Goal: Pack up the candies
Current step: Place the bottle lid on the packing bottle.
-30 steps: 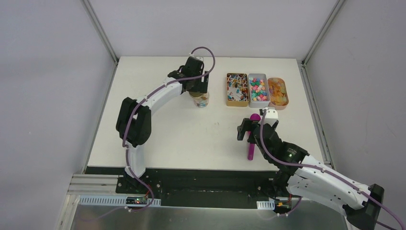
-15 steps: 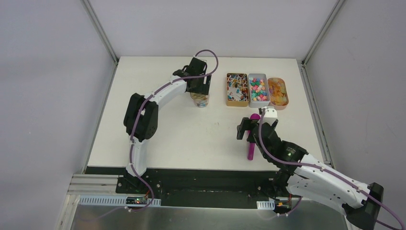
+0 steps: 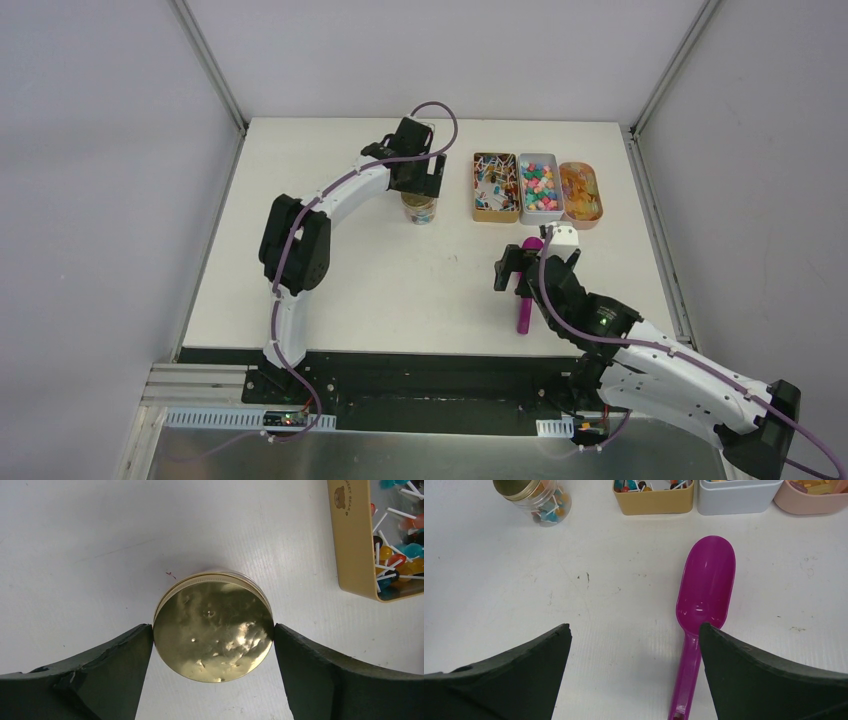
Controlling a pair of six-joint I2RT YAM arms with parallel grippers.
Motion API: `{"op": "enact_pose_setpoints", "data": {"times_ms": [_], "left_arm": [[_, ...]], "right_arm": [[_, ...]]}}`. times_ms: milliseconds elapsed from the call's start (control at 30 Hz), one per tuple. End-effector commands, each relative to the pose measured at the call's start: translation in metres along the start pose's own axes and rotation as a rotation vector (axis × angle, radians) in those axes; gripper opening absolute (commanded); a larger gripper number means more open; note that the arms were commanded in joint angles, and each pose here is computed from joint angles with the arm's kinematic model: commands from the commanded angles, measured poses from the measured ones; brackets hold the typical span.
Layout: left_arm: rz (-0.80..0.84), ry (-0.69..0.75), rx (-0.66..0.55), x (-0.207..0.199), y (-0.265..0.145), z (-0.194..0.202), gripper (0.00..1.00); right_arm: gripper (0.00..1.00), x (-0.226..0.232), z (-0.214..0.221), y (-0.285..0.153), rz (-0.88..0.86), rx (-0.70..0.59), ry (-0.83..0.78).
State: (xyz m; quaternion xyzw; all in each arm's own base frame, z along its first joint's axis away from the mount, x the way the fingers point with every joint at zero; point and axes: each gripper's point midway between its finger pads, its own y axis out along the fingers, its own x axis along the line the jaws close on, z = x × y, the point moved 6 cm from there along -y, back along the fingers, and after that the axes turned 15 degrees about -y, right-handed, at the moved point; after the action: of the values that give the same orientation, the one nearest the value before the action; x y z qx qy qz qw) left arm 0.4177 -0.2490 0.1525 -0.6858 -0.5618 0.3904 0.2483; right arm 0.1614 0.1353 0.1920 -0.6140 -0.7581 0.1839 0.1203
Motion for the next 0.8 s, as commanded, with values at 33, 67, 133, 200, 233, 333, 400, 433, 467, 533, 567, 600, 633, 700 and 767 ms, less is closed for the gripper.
{"op": "enact_pose_setpoints", "data": {"times_ms": [33, 67, 133, 200, 233, 333, 400, 433, 467, 533, 567, 600, 633, 700, 767], "left_arm": [[0.046, 0.001, -0.028, -0.007, -0.008, -0.013, 0.93], [0.047, 0.001, -0.028, -0.007, -0.008, -0.014, 0.95], [0.049, 0.001, -0.025, -0.007, -0.008, -0.014, 0.99], [0.050, 0.003, -0.029, -0.008, -0.009, -0.015, 0.99], [0.050, 0.002, -0.035, -0.008, -0.010, -0.017, 0.99], [0.047, -0.003, -0.063, -0.009, -0.018, -0.024, 0.99], [0.051, -0.013, -0.086, -0.009, -0.026, -0.030, 0.99], [0.054, -0.020, -0.097, -0.008, -0.031, -0.033, 0.99], [0.057, -0.027, -0.111, -0.008, -0.036, -0.037, 0.99], [0.067, -0.033, -0.132, -0.008, -0.046, -0.043, 0.99], [0.075, -0.038, -0.142, -0.007, -0.052, -0.046, 0.99], [0.089, -0.043, -0.146, -0.006, -0.056, -0.049, 0.99], [0.102, -0.058, -0.152, -0.004, -0.061, -0.052, 0.98], [0.166, -0.110, -0.147, 0.001, -0.069, -0.058, 0.92], [0.245, -0.153, -0.138, 0.006, -0.075, -0.060, 0.88]], "right_arm": [[1.00, 0.002, -0.026, -0.005, -0.002, -0.071, 0.053], [1.00, 0.003, -0.027, -0.006, -0.006, -0.072, 0.054], [1.00, 0.003, -0.028, -0.006, -0.011, -0.073, 0.055], [1.00, 0.004, -0.028, -0.006, -0.015, -0.073, 0.057], [1.00, 0.004, -0.028, -0.007, -0.015, -0.074, 0.058], [1.00, 0.005, -0.029, -0.006, -0.018, -0.072, 0.060], [1.00, 0.006, -0.030, -0.006, -0.022, -0.073, 0.074], [1.00, 0.008, -0.030, -0.005, -0.025, -0.074, 0.078], [1.00, 0.010, -0.031, -0.004, -0.032, -0.074, 0.085], [1.00, 0.014, -0.034, -0.003, -0.050, -0.079, 0.097], [1.00, 0.017, -0.036, -0.001, -0.059, -0.083, 0.105], [1.00, 0.021, -0.038, 0.000, -0.072, -0.088, 0.110], [1.00, 0.024, -0.041, 0.002, -0.084, -0.098, 0.118], [1.00, 0.034, -0.048, 0.008, -0.117, -0.129, 0.126], [0.97, 0.043, -0.056, 0.015, -0.144, -0.155, 0.134]]}}
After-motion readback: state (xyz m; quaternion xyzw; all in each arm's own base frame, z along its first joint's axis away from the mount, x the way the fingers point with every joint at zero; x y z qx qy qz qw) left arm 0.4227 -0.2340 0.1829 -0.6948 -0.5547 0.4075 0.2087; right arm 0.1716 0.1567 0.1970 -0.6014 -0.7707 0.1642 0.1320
